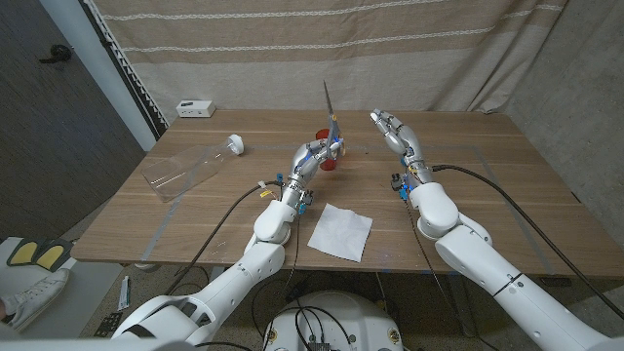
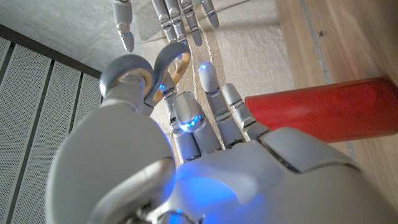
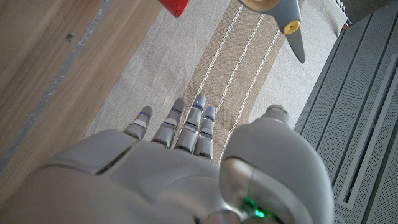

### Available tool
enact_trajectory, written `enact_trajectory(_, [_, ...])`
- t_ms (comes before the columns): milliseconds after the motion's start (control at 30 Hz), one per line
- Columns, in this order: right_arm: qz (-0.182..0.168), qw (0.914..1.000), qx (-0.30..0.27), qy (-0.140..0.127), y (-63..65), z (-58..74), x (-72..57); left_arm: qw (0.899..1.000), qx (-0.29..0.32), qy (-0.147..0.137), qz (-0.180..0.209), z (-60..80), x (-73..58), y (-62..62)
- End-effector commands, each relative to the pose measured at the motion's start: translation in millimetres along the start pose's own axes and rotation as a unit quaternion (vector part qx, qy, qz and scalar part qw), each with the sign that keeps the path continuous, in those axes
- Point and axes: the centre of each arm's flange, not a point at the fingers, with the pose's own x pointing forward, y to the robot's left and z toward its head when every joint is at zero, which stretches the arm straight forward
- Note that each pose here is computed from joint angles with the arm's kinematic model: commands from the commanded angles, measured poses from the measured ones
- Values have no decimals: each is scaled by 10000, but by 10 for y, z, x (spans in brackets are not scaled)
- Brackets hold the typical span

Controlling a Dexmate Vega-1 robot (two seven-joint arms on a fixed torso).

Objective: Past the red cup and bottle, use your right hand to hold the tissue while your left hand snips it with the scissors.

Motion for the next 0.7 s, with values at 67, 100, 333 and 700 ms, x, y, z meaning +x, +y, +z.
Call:
enact_trajectory(67, [19,10000,2,11,25,-10,38,9994,285,-131,-167,46,-2,42])
enact_trajectory(100, [15,10000,-8,8,28,-7,39,9990,370,-210,-130,54,-9,43])
enact_trajectory(333, [-54,9999,-81,-26,31,33,23,9984,386,-241,-346,53,23,32])
enact_trajectory(700, [-147,9996,-200,-91,-11,69,19,9976,460,-416,-294,58,23,26])
